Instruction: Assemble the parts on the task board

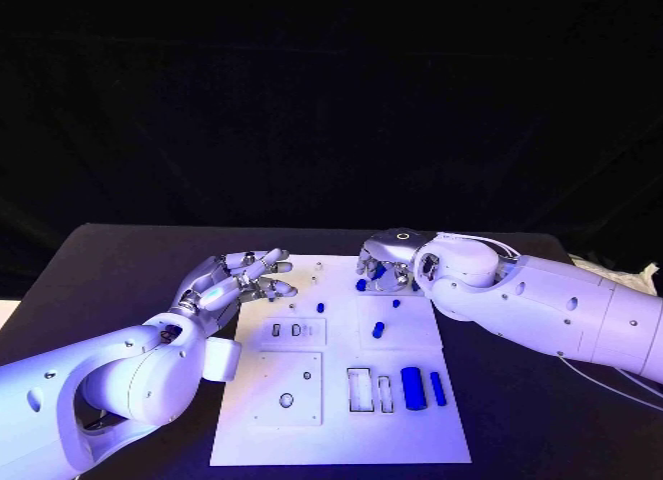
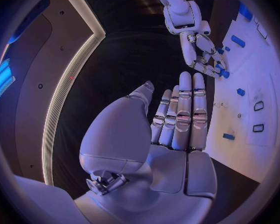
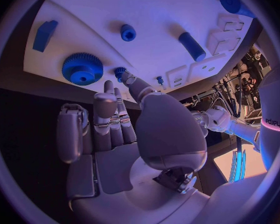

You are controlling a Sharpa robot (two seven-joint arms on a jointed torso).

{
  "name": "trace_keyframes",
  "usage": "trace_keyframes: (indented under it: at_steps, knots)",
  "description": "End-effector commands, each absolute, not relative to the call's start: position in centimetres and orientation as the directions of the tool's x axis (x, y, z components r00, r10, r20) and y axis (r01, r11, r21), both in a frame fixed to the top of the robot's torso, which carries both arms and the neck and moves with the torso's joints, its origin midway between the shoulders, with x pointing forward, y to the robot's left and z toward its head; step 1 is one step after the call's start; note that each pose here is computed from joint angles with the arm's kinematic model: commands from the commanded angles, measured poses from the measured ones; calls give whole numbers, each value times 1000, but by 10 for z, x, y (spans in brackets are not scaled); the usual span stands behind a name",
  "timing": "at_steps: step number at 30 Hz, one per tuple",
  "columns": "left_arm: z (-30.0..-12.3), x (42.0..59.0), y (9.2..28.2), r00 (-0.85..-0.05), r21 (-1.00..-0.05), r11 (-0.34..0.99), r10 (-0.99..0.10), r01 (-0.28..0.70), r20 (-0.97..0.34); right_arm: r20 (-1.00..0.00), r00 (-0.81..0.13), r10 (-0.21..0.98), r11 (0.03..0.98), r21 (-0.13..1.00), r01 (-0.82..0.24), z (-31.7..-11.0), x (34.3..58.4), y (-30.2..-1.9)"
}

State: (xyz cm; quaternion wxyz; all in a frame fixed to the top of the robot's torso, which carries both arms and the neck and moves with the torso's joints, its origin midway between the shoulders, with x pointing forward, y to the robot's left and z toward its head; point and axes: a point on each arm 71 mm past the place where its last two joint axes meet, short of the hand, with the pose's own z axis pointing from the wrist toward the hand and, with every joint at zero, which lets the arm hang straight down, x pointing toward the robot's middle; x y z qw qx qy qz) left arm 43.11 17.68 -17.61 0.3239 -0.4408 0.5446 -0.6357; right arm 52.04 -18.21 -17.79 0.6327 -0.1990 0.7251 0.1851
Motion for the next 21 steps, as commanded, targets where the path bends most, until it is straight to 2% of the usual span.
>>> trace_keyframes:
  at_steps: [1,21]
  knots:
    - [-175,431,174,-417,-975,-209,-881,-79,223,-985,-157,-72,849,22,-528,-182,521,-181]
    - [-177,431,174,-410,-975,-195,-885,-104,221,-981,-182,-70,842,40,-538,-186,521,-175]
